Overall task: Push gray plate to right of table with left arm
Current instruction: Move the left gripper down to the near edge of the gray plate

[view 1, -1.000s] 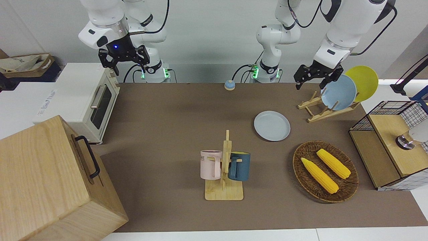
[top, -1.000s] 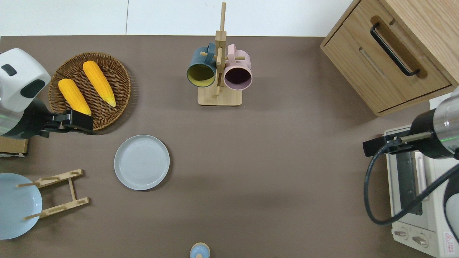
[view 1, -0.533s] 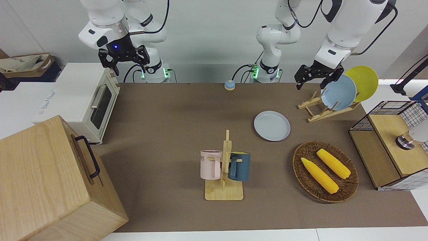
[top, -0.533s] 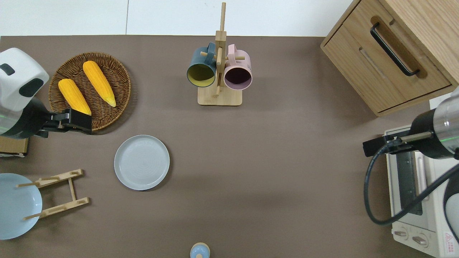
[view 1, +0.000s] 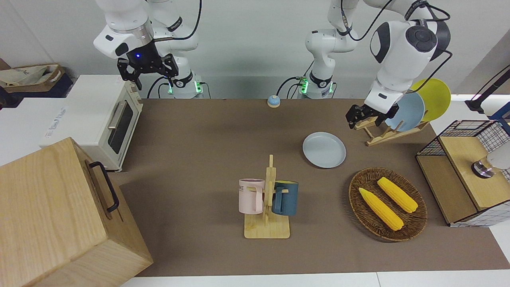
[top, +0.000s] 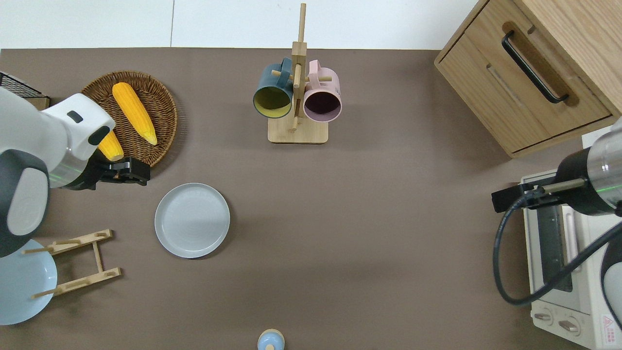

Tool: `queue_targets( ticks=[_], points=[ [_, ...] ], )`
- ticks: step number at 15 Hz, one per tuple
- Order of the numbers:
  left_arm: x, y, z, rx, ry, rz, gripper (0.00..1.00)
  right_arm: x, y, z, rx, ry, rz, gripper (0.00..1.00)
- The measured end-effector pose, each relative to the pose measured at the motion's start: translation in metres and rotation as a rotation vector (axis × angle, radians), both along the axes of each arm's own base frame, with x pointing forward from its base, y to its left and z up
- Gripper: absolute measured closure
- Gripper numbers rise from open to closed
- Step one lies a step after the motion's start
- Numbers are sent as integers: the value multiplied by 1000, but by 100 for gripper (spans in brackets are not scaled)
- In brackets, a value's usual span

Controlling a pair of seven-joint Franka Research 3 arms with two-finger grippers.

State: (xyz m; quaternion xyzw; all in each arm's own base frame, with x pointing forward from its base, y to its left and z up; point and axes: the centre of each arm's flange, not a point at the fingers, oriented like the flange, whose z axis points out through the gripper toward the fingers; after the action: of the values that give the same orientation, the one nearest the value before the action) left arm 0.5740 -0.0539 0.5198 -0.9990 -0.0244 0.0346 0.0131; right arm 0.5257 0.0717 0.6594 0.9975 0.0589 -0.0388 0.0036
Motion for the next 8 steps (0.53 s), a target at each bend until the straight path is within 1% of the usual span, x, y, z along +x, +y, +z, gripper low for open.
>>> queue_targets(
  ticks=[4, 8],
  points=[
    [-6, 16, -67, 0, -12, 47, 0, 0, 0, 0, 0, 0, 0, 1],
    [-24, 26, -135, -3, -41, 68, 0, 0, 0, 0, 0, 0, 0, 1]
  ],
)
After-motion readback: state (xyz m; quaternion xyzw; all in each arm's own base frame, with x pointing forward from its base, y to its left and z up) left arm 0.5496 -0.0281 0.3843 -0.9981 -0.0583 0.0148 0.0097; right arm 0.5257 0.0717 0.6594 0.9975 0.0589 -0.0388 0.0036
